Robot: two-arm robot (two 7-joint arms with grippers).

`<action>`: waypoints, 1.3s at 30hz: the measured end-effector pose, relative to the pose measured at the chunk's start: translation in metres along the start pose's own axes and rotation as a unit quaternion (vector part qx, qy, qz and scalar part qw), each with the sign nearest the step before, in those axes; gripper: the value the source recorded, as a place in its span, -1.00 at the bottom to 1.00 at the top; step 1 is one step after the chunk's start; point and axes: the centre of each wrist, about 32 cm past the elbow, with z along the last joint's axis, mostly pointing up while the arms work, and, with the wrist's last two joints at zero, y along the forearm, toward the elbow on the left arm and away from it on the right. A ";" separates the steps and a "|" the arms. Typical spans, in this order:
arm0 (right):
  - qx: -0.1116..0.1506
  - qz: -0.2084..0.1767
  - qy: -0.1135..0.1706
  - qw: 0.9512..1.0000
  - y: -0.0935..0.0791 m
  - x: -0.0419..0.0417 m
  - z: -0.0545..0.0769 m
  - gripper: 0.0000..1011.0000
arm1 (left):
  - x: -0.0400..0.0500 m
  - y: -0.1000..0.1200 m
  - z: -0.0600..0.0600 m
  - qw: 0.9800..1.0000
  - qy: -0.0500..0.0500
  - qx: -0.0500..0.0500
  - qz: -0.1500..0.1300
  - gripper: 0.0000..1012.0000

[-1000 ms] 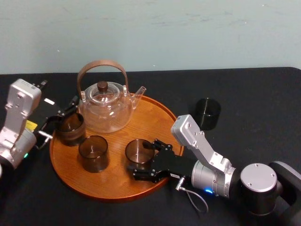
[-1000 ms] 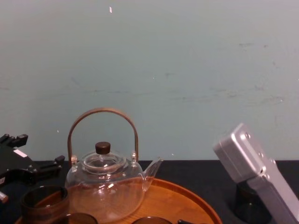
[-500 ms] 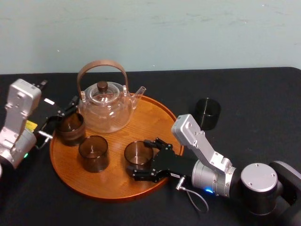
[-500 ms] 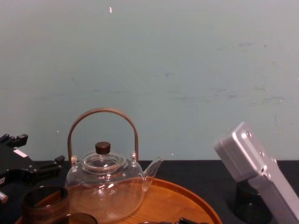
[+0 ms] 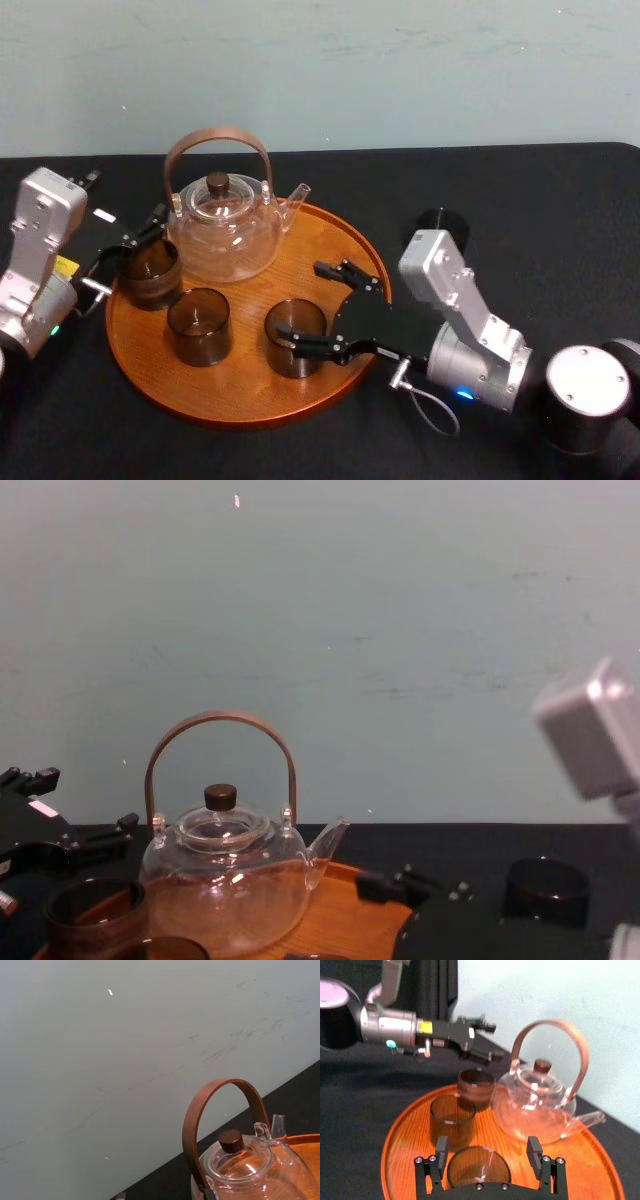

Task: Pick up the glass from the table and place it on the tray.

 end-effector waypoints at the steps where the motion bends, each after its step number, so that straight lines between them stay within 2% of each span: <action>1: 0.004 0.000 -0.001 1.000 -0.001 -0.0001 0.001 0.98 | 0.0000 0.000 0.000 1.000 0.000 0.000 0.000 0.98; 5: 0.026 -0.006 -0.006 1.000 -0.014 -0.0016 0.005 0.98 | 0.0000 0.000 0.000 1.000 0.000 0.000 0.000 0.98; 8: 0.033 -0.013 -0.009 0.999 -0.022 -0.0019 0.006 0.98 | 0.0000 0.000 0.000 1.000 0.000 0.000 0.000 0.98; 10: 0.039 -0.029 -0.007 0.999 -0.036 -0.0022 0.004 0.98 | 0.0000 0.000 0.000 1.000 0.000 0.000 0.000 0.98; 11: 0.039 -0.029 -0.007 0.999 -0.036 -0.0022 0.004 0.98 | 0.0000 0.000 0.000 1.000 0.000 0.000 0.000 0.98; 14: 0.039 -0.048 -0.003 0.998 -0.050 -0.0015 0.001 0.98 | 0.0000 0.000 0.000 1.000 0.000 0.000 0.000 0.98; 17: 0.034 -0.078 0.003 0.996 -0.071 0.0016 -0.004 0.98 | 0.0000 0.000 0.000 1.000 0.000 0.000 0.000 0.98; 21: 0.026 -0.103 0.013 0.994 -0.086 0.0056 -0.007 0.98 | 0.0000 0.000 0.000 1.000 0.000 0.000 0.000 0.98; 27: -0.004 -0.149 0.035 0.988 -0.110 0.0154 -0.015 0.98 | 0.0000 0.000 0.000 1.000 0.000 0.000 0.000 0.98; 33: -0.018 -0.178 0.042 0.983 -0.121 0.0230 -0.021 0.98 | 0.0000 0.000 0.000 1.000 0.000 0.000 0.000 0.98; 38: -0.025 -0.187 0.048 0.981 -0.123 0.0271 -0.022 0.98 | 0.0000 0.000 0.000 1.000 0.000 0.000 0.000 0.98; 39: -0.030 -0.190 0.056 0.980 -0.122 0.0301 -0.022 0.98 | 0.0000 0.000 0.000 1.000 0.000 0.000 0.000 0.98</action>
